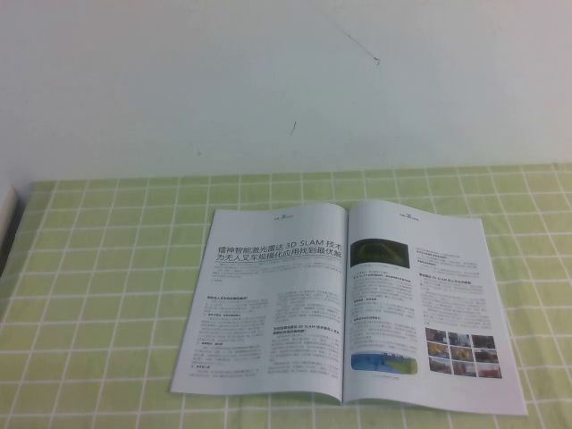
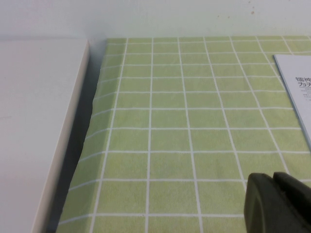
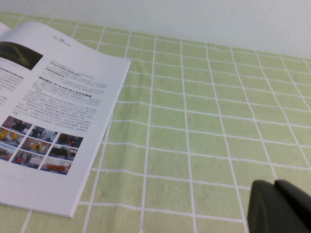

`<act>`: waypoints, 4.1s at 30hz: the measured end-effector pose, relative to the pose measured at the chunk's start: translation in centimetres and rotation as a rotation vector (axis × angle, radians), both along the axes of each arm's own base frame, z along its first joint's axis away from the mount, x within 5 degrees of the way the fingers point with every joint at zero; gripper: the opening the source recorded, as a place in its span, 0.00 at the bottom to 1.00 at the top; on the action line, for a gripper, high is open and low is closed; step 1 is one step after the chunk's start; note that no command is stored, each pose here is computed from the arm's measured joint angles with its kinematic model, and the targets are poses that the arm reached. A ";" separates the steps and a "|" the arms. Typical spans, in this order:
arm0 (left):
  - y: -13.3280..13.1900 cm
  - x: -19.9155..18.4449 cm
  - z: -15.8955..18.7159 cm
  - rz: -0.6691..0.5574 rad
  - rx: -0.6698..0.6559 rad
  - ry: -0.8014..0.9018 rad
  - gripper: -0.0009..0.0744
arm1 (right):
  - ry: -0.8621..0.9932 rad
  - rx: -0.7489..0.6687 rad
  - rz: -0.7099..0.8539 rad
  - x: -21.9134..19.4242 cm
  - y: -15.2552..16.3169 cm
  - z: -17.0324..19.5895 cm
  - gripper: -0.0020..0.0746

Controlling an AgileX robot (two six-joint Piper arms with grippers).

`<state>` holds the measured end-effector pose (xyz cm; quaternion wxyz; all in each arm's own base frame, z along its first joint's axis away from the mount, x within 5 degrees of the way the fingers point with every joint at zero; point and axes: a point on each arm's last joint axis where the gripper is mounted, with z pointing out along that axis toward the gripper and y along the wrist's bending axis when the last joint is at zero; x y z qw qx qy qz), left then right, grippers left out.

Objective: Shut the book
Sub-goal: 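Close the open booklet and leave it lying on the table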

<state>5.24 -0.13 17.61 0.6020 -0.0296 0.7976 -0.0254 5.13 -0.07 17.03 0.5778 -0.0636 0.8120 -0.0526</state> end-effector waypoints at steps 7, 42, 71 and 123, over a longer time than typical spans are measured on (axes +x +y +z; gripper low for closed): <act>0.0 0.0 0.0 0.000 -0.002 0.000 0.01 | 0.000 0.000 0.000 0.0 0.0 0.0 0.02; 0.2 0.3 1.2 0.013 0.026 -0.151 0.01 | -0.065 -0.030 0.001 0.2 -0.1 0.4 0.02; 1.1 -2.2 9.0 0.108 -0.117 -1.031 0.01 | -1.100 0.040 -0.009 -2.0 -0.1 9.1 0.02; -9.3 26.5 9.9 -0.578 -0.185 0.429 0.01 | 0.565 0.067 0.699 27.1 14.7 -0.9 0.02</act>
